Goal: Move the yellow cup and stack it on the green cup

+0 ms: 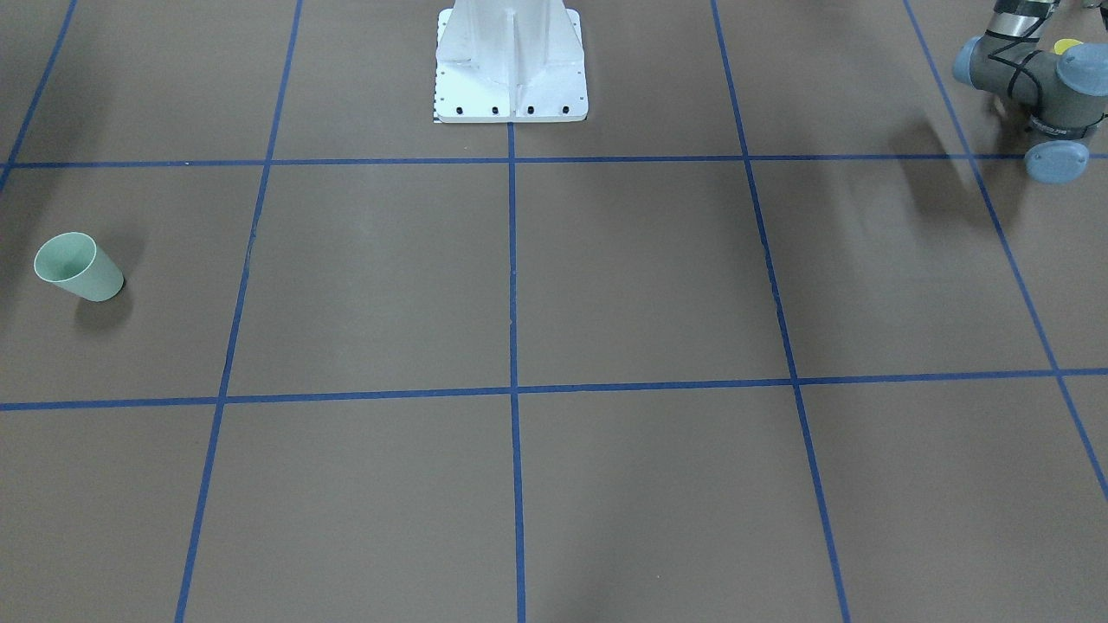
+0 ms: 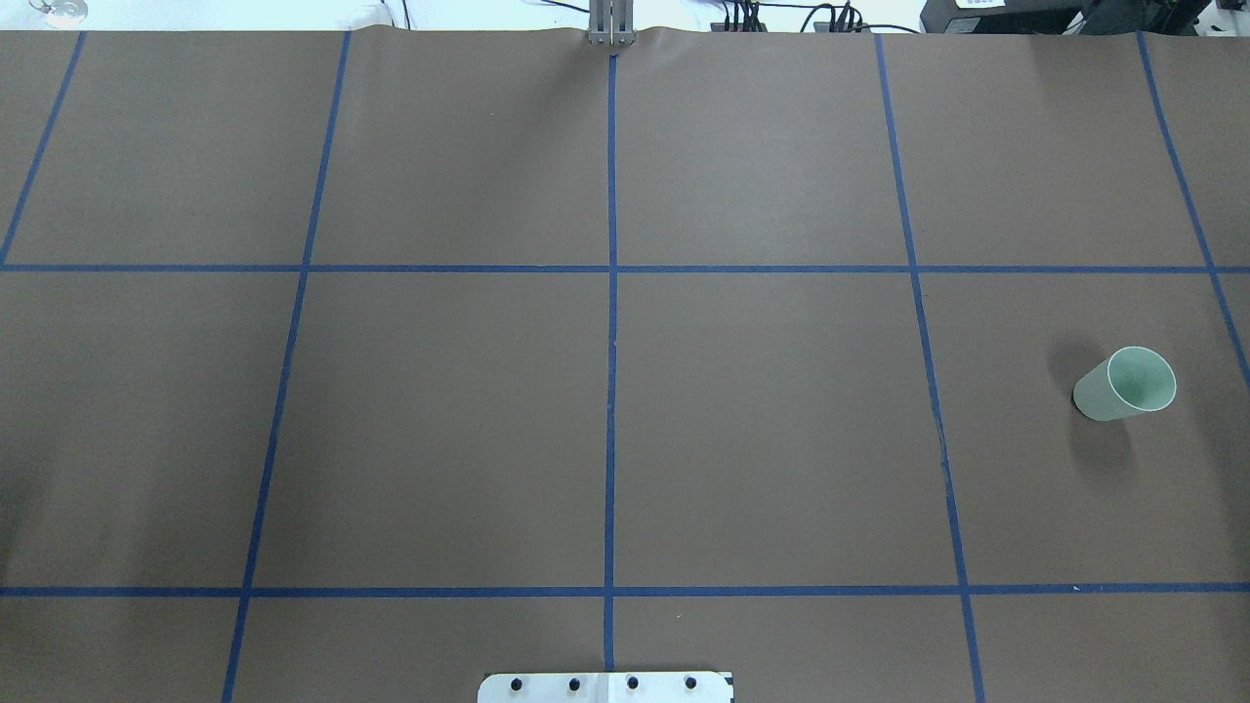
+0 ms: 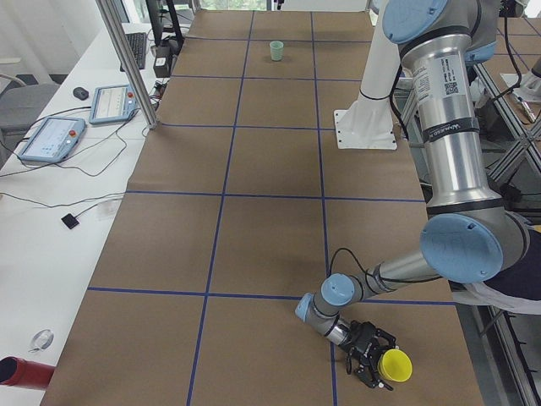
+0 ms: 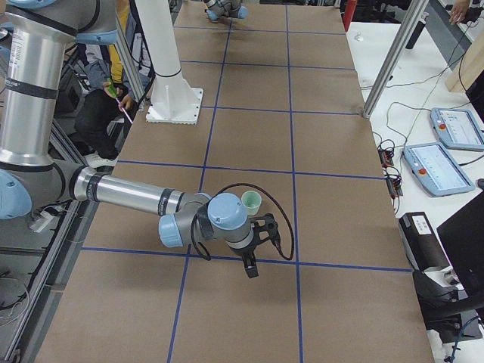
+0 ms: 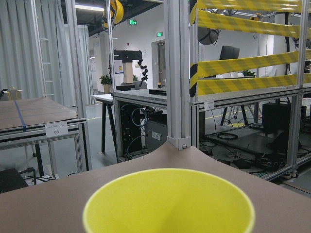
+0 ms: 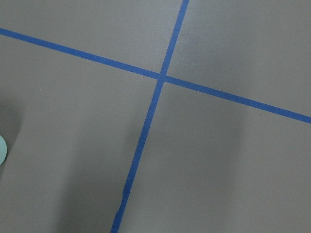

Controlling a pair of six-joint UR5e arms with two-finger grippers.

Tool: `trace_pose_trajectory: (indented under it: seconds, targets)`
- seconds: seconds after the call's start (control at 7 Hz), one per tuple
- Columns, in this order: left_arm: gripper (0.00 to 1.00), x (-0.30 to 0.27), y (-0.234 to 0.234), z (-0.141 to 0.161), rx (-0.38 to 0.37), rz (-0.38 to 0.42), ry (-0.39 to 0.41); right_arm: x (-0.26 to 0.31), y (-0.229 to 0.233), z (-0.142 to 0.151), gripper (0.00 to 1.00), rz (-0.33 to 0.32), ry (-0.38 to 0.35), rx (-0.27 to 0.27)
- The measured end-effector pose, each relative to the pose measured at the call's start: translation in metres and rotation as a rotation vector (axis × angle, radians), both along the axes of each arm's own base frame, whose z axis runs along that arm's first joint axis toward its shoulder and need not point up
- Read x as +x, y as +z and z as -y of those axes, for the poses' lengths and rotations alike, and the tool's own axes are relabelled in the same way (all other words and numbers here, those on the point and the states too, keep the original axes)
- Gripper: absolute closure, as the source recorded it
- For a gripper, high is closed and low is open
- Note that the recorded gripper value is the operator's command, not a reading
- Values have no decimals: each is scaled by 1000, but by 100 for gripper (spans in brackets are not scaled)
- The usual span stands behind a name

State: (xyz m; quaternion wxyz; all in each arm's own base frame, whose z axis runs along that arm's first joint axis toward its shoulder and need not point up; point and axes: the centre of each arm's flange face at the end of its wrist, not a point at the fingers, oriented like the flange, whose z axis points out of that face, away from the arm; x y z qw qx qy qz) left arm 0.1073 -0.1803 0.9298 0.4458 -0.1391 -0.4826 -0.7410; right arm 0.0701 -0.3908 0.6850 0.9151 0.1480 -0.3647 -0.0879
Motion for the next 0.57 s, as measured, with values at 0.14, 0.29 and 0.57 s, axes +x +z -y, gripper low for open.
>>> trace_pose_trajectory:
  seconds: [0.14, 0.29, 0.57]
  targets:
    - [68, -1, 2, -1, -3, 3, 0, 0, 0, 0, 0, 0, 0, 0]
    - [72, -1, 2, -1, -3, 3, 2, 0, 0, 0, 0, 0, 0, 0]
    - [73, 0, 2, -1, -7, -26, 21, 0, 0, 1, 0, 0, 0, 1]
